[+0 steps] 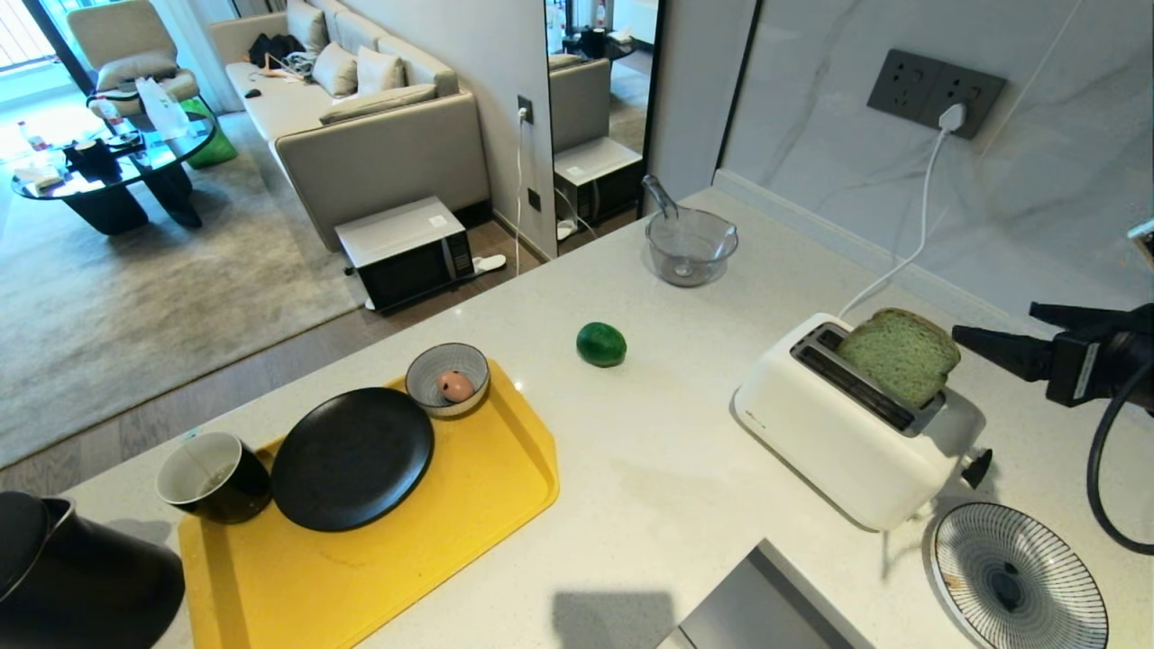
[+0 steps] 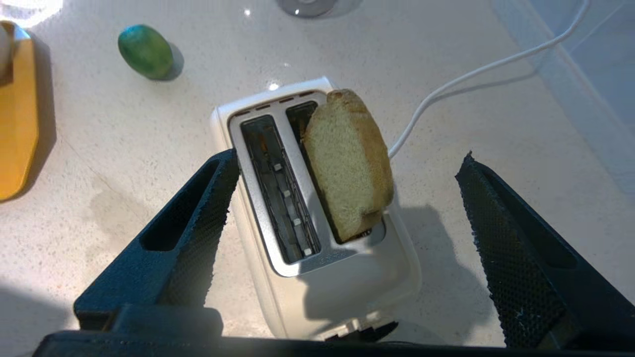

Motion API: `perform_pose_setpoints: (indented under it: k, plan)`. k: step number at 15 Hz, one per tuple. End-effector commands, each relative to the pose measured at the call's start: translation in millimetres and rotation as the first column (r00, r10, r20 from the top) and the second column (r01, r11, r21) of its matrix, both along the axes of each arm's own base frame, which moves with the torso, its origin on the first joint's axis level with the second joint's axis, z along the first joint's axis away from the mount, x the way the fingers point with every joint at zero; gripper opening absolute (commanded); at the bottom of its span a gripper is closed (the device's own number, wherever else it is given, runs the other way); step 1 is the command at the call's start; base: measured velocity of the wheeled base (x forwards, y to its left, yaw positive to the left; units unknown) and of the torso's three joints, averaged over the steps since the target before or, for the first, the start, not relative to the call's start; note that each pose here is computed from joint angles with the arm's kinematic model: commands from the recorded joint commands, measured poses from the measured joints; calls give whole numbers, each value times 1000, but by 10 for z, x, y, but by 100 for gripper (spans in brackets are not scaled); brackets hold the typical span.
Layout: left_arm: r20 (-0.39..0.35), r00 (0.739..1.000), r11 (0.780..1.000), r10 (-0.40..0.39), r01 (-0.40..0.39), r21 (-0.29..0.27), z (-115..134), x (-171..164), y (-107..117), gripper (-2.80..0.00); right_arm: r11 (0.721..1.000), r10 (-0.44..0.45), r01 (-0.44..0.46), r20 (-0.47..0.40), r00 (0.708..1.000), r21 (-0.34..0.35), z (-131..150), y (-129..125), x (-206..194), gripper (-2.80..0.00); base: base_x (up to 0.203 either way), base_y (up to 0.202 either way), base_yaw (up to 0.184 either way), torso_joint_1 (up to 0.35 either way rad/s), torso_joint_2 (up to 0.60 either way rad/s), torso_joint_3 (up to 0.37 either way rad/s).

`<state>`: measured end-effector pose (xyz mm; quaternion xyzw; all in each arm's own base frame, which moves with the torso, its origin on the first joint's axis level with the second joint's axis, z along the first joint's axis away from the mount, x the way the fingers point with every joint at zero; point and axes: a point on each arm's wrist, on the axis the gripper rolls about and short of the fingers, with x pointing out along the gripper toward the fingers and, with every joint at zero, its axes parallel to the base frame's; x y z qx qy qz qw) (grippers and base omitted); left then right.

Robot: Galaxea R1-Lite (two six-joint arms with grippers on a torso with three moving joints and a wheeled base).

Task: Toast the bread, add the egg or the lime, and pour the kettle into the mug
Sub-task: Use a bread toaster

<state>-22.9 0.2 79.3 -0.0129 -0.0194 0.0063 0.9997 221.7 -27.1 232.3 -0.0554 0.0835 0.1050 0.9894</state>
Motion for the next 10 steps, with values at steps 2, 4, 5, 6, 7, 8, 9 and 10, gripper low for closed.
perform_pose_setpoints:
  k: [2,4,5,6,7,8,9,10]
  plan:
    - [-11,1000,1000,1,-1,0,-38,9,0,-280,997,-80,79,70,994,11,202,46,-449,-280,0,0,0,0,0,0]
    - [-11,1000,1000,1,-1,0,-38,9,0,-280,995,-101,100,44,994,17,219,76,-667,-280,0,0,0,0,0,0]
    - [-11,1000,1000,1,-1,0,-38,9,0,-280,994,-104,103,31,994,18,224,93,-771,-280,0,0,0,0,0,0]
    - [-11,1000,1000,1,-1,0,-38,9,0,-280,994,-105,104,21,994,18,227,107,-855,-280,0,0,0,0,0,0]
    - [-11,1000,1000,1,-1,0,-38,9,0,-280,994,-105,105,13,994,18,230,120,-931,-280,0,0,0,0,0,0]
    - [-11,1000,1000,1,-1,0,-38,9,0,-280,994,-103,103,-5,995,20,208,129,-983,-280,0,0,0,0,0,0]
    - [-11,1000,1000,1,-1,0,-38,9,0,-280,994,-104,104,-9,995,20,195,134,-1016,-280,0,0,0,0,0,0]
    - [-11,1000,1000,1,-1,0,-38,9,0,-280,993,-115,115,-2,993,19,191,137,-1056,-280,0,0,0,0,0,0]
